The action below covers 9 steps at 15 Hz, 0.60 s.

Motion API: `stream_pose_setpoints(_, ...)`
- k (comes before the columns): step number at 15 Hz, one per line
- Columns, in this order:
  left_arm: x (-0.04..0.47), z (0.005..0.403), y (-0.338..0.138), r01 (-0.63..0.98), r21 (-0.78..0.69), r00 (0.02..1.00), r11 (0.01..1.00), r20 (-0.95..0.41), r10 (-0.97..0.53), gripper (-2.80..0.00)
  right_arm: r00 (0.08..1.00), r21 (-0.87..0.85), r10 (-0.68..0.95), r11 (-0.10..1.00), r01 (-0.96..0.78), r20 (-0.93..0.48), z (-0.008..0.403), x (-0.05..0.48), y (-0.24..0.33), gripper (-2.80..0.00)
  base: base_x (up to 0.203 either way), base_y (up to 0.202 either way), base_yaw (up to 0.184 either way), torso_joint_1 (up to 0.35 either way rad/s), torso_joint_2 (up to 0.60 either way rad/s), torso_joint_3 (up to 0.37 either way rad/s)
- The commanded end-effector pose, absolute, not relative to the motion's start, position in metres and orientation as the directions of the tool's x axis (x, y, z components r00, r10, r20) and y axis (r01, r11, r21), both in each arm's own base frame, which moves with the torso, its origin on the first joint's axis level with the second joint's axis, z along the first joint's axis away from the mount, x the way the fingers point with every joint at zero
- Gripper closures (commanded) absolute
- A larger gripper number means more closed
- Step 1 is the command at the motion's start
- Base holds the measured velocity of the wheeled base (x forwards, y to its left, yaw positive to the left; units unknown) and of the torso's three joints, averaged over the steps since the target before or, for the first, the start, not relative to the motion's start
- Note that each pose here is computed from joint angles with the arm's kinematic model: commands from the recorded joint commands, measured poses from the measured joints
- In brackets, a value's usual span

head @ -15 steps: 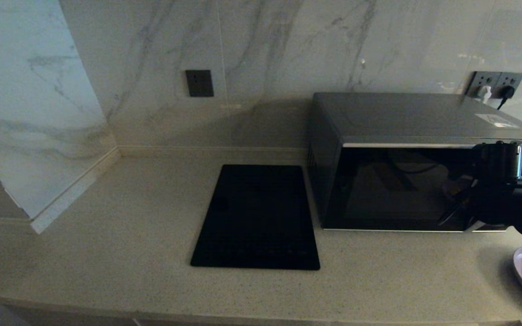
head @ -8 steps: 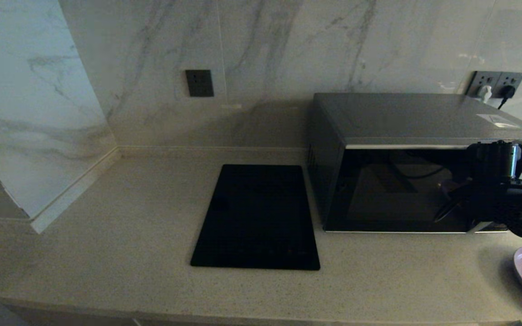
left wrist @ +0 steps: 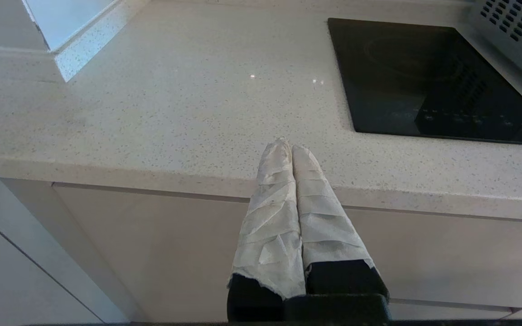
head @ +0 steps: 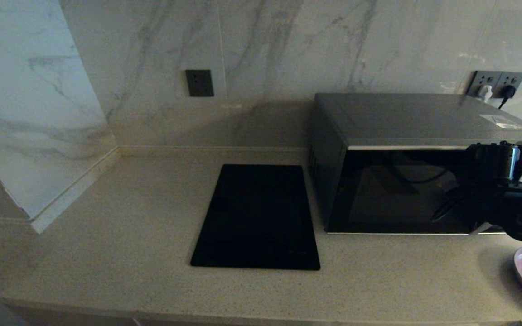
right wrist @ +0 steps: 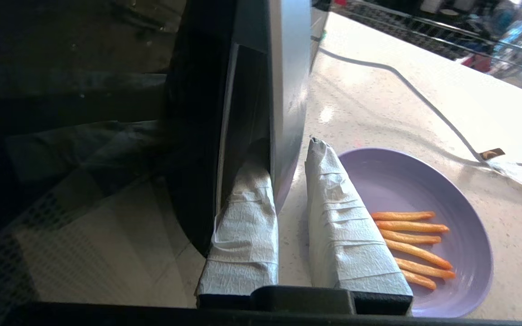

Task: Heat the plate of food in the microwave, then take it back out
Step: Open the microwave oven

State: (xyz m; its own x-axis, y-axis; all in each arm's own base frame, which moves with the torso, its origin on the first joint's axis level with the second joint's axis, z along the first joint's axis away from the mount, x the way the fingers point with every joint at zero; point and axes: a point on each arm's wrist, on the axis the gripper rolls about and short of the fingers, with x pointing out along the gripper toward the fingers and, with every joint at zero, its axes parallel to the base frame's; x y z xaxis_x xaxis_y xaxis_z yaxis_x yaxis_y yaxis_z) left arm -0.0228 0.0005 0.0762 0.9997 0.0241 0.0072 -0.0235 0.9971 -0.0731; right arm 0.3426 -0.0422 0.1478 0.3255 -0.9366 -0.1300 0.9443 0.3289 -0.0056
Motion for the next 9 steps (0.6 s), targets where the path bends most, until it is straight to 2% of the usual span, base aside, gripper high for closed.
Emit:
stream_pose_setpoints(1,-0.0227,0.0763,0.0005,-0.024,-0.074,1.000,0.997,0.006,0.025,0.00,0.301,0.015,-0.947,0.301,0.953,-0.112,0.1515,0.3410,-0.0428,0.00,0.000,0.000,0.000,0.000,0.00,0.000)
stream_pose_setpoints(9,-0.0228,0.0763,0.0005,-0.024,-0.074,1.000,0.997,0.008,0.025,0.00,0.216,0.074,-0.973,0.211,0.975,-0.082,0.1545,0.3374,-0.0433,0.00,0.000,0.000,0.000,0.000,0.00,0.000)
